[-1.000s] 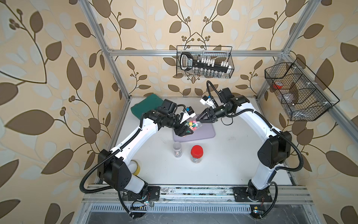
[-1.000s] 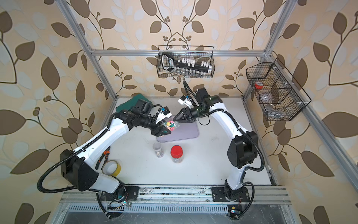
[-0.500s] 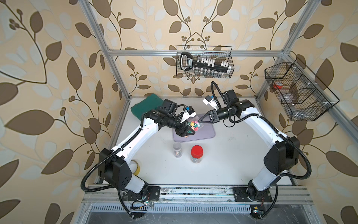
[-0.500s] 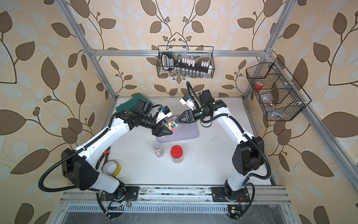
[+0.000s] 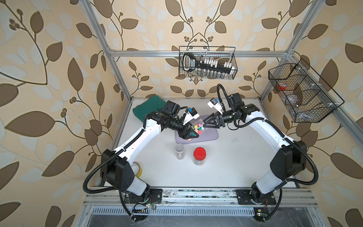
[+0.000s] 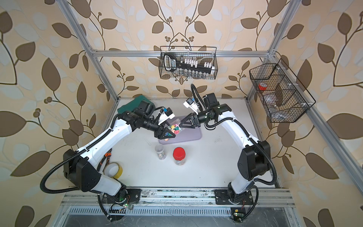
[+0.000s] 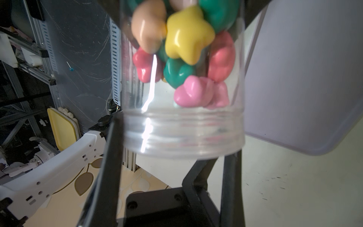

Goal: Pour the candies out of the jar
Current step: Unscrew the lid from the jar.

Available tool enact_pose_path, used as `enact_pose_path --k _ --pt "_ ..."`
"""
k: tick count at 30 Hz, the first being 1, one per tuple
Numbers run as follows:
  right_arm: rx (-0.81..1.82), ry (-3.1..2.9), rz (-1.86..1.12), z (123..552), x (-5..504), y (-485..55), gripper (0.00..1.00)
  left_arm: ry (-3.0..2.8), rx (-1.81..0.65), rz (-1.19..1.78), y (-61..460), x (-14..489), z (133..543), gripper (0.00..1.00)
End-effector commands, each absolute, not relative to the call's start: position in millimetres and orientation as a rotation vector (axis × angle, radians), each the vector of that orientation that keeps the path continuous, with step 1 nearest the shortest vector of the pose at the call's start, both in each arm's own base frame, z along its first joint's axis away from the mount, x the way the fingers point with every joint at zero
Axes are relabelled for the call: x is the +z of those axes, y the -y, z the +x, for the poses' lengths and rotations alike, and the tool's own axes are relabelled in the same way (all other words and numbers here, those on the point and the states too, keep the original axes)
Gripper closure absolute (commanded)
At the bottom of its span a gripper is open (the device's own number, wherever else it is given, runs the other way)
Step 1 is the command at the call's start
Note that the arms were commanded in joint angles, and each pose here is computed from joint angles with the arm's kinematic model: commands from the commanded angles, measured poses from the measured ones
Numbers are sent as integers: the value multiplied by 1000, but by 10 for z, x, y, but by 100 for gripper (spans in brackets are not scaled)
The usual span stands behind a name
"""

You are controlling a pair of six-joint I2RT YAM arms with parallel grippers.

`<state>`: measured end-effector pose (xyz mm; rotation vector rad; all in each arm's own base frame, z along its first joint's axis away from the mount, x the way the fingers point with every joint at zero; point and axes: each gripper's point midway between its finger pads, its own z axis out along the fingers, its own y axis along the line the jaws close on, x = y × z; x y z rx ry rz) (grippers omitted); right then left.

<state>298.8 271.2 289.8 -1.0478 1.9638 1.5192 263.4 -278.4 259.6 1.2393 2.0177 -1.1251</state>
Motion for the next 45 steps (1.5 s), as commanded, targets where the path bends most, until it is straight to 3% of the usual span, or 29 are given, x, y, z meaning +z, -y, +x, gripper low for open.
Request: enact_pose_path --k 1,15,30,39,45 --pt "1631 -1744 -1197 2621 3142 -2791 58 -1732 -1167 1275 2979 3175 2713 39" --pt "1629 -1660 -1174 2637 3330 -2656 57 -1743 -1181 1279 2956 3159 2650 39" --pt "1592 -1707 -1093 2732 3373 -2609 48 -1761 -1188 1280 2954 3115 2646 39" --pt "1599 -1782 -1046 2777 3363 -2682 21 -1769 -1184 1281 2957 3091 2661 39" --pt "1549 -1867 -960 2919 3371 -2672 13 -1775 -1174 1283 2951 3073 2668 39"
